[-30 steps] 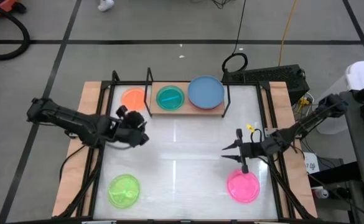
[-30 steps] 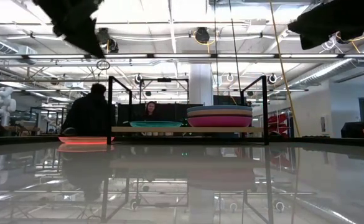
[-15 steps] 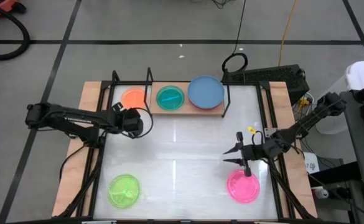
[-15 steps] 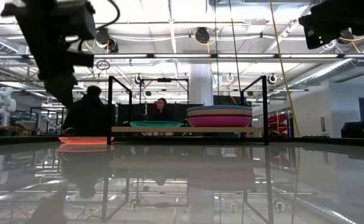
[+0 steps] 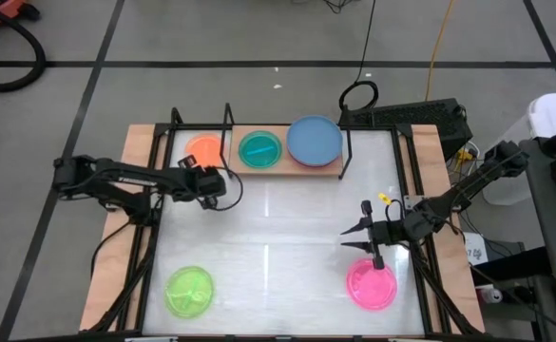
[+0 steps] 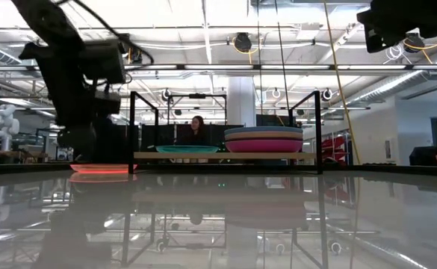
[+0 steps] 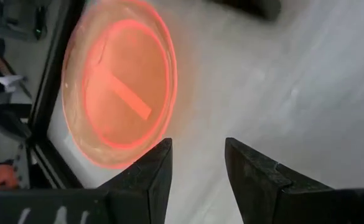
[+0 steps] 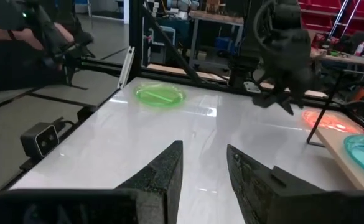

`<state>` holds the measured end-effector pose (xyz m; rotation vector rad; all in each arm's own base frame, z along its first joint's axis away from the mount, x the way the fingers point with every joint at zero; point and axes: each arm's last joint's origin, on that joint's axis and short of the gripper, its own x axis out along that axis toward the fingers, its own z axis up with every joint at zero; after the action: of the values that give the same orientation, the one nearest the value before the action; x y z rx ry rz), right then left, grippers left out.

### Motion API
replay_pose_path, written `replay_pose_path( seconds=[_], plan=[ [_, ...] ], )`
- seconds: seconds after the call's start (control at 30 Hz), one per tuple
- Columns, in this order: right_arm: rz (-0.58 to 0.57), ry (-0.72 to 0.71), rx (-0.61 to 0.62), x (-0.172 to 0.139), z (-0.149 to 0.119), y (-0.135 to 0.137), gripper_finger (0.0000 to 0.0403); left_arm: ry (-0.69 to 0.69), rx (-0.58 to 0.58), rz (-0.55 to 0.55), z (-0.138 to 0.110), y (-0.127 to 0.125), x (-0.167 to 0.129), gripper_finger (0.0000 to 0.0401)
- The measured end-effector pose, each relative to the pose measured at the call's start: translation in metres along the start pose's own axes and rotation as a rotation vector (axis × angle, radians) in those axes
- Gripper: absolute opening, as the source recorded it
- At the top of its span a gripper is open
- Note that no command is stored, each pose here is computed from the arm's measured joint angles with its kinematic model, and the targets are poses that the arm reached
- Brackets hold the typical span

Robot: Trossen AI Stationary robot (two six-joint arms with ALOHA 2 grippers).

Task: Place and stack plates onto a shelf
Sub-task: Stack the light orange plate on the light blue plate

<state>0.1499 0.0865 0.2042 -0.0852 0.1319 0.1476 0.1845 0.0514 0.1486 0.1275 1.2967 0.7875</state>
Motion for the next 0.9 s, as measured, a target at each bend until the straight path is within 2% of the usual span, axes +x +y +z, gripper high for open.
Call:
replay_pose_path(
  seconds=[0.2,0.43,0.67,0.9],
  plan=[
    [0.000,-0.001,-0.010,0.000,0.000,0.000,0.0107,0.087,0.109,0.060,0.001,-0.001,0.021,0.0154],
    [-0.001,0.012,-0.014,0.000,-0.001,0.000,0.0107,0.102,0.180,0.120,0.006,0.002,0.035,0.0154],
    [-0.001,0.028,0.007,0.000,-0.003,0.000,0.0107,0.114,0.162,0.132,0.010,0.018,0.047,0.0154],
    [-0.001,0.058,0.022,0.000,-0.006,0.000,0.0107,0.133,0.129,0.083,0.011,0.029,0.055,0.0154]
  ],
)
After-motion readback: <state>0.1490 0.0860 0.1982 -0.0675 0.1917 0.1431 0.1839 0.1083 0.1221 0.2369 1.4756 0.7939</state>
